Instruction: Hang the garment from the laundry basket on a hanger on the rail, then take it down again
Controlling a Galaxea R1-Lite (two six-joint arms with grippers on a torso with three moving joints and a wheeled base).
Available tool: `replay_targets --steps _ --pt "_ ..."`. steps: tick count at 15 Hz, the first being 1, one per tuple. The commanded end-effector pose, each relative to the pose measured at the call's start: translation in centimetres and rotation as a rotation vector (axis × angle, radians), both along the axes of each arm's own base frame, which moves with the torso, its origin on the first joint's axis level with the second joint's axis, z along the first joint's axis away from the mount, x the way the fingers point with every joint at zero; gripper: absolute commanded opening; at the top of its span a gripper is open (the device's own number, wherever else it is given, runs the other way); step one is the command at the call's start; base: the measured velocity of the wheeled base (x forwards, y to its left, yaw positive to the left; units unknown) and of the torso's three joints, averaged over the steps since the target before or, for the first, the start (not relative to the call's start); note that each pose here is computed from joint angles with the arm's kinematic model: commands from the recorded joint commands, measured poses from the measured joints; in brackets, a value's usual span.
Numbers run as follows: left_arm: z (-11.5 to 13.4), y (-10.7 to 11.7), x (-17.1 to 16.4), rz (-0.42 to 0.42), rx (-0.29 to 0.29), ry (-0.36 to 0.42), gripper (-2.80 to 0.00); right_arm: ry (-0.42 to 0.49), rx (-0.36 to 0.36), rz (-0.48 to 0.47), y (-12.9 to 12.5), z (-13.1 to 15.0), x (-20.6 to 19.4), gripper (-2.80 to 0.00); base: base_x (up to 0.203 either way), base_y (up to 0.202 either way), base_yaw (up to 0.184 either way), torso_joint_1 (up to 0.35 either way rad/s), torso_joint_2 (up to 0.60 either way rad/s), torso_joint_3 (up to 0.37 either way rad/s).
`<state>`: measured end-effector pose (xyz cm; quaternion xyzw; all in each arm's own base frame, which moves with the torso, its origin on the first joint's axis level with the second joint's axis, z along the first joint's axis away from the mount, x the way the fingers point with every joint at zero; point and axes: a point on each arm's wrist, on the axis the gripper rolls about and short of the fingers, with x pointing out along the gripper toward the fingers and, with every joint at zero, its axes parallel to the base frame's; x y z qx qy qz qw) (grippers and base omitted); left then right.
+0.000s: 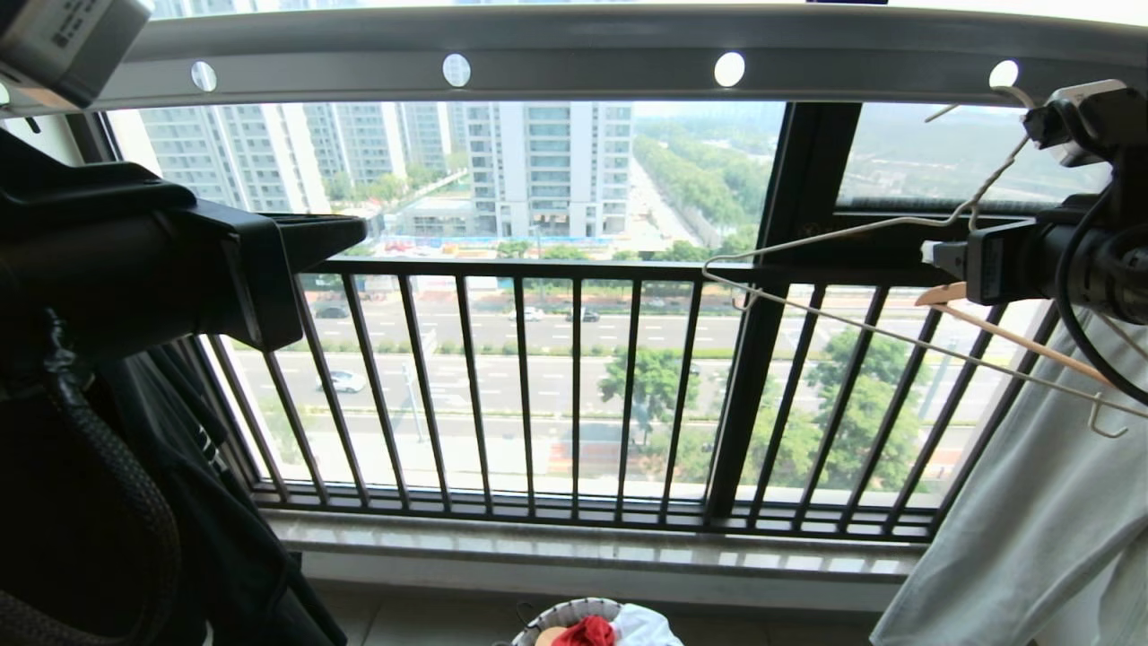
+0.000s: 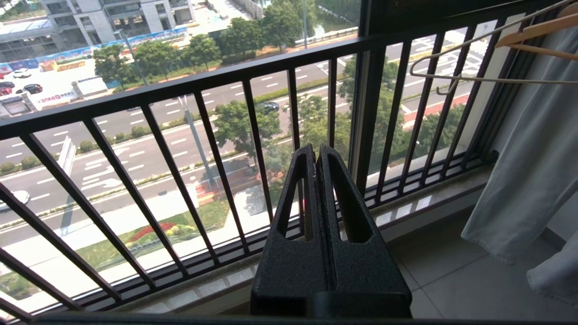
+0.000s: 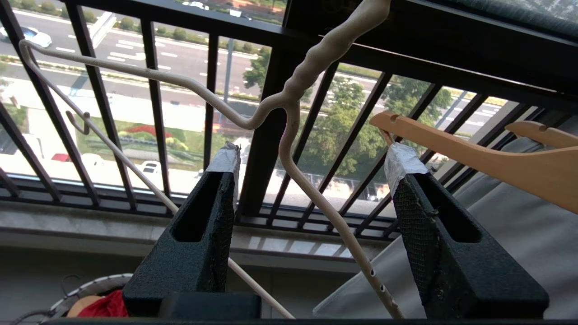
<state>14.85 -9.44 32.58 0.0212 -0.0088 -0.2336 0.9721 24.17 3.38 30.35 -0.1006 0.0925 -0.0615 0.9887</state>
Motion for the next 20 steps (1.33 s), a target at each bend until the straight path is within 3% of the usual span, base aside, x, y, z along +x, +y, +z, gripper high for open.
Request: replay_targets --steps 1,6,8,9,14,16,18,20 --pt "0.0 0.0 0.0 0.001 0.0 0.001 -2.8 -0.084 0.012 0.008 -0.9 2.4 -5.4 0.0 0.0 0.0 0.0 0.0 0.0 0.0" --pt "-0.7 -0.2 0.4 0.001 0.027 0.018 -2.8 -0.173 0.037 0.133 -2.5 3.9 -16.7 0.0 0.0 0.0 0.0 0.0 0.0 0.0" --pt "-0.8 -0.3 0.5 0.001 0.03 0.024 -2.8 -0.159 0.044 0.208 -2.9 3.2 -20.1 0.0 0.0 0.0 0.0 0.0 0.0 0.0" --pt "-1.0 -0.3 0.4 0.002 0.033 0.027 -2.8 -0.142 0.046 0.233 -3.1 2.4 -21.3 -2.8 0.0 0.0 0.0 0.0 0.0 0.0" --pt "-2.6 2.3 -3.2 0.046 0.024 0.018 -2.8 -0.222 0.062 0.253 -3.9 0.0 -26.4 -2.8 0.0 0.0 0.0 0.0 0.0 0.0" --pt "-3.7 3.9 -3.7 0.167 0.03 0.03 -2.8 -0.262 0.065 0.251 -4.2 -1.0 -28.1 -2.8 0.0 0.0 0.0 0.0 0.0 0.0" --pt "-4.5 6.3 -3.9 0.359 0.032 0.036 -2.8 -0.297 0.068 0.247 -4.4 -1.4 -29.4 -2.8 0.0 0.0 0.0 0.0 0.0 0.0" --pt "-4.5 7.7 -6.6 0.419 -0.003 -0.026 -2.8 -0.303 0.069 0.242 -4.7 -2.4 -30.8 -2.8 0.0 0.0 0.0 0.0 0.0 0.0"
